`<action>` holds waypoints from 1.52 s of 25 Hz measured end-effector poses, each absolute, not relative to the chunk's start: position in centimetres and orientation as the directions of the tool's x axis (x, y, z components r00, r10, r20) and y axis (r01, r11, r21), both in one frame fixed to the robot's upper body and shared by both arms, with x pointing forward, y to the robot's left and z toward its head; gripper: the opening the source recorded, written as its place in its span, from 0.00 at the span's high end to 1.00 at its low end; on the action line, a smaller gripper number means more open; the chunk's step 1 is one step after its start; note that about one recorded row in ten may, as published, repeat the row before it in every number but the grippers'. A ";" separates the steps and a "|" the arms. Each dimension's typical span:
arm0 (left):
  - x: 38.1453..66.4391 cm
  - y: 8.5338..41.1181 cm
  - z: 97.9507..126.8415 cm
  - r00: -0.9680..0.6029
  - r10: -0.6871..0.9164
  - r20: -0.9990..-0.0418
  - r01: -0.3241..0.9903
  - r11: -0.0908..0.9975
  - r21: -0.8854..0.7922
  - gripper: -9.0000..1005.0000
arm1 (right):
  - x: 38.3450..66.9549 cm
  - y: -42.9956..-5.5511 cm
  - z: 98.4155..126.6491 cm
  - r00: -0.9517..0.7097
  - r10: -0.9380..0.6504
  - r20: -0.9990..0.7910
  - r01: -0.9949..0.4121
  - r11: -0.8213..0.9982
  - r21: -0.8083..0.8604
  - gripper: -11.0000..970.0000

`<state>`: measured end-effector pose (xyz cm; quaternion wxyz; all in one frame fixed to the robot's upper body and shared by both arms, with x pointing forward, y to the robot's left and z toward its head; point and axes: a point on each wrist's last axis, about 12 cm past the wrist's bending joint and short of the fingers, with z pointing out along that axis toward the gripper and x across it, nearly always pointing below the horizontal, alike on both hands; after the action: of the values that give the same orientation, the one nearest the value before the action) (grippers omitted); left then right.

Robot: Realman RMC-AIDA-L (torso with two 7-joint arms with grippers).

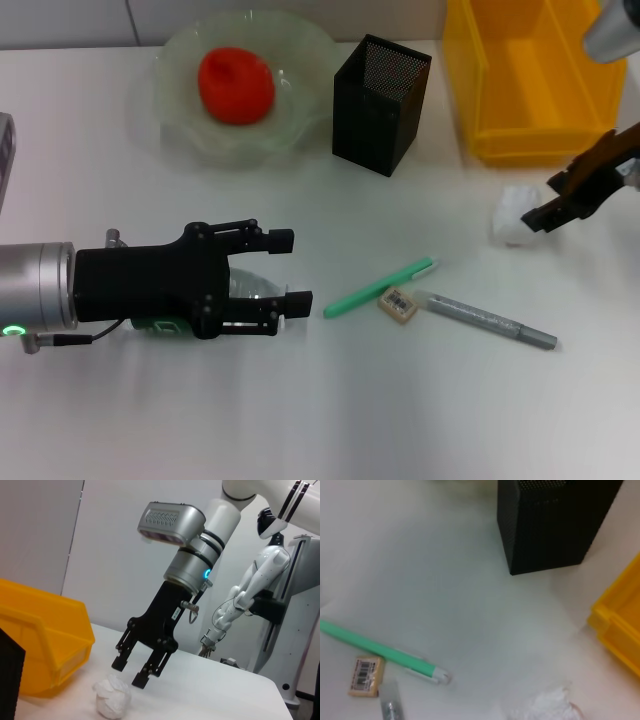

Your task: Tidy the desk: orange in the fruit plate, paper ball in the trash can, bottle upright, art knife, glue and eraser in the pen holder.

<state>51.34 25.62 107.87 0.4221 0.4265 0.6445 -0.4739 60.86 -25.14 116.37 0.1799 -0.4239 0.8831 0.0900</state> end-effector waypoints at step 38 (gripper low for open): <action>51.3 26.1 108.0 -0.268 0.156 -0.951 0.953 0.185 -0.239 0.23 | 60.9 -26.9 125.7 -0.590 -0.516 -0.621 -0.640 0.767 -0.030 0.43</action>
<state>51.26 26.13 108.02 0.4237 0.4318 0.6425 -0.4704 60.92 -26.94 125.73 0.3140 -0.3263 0.8861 0.0990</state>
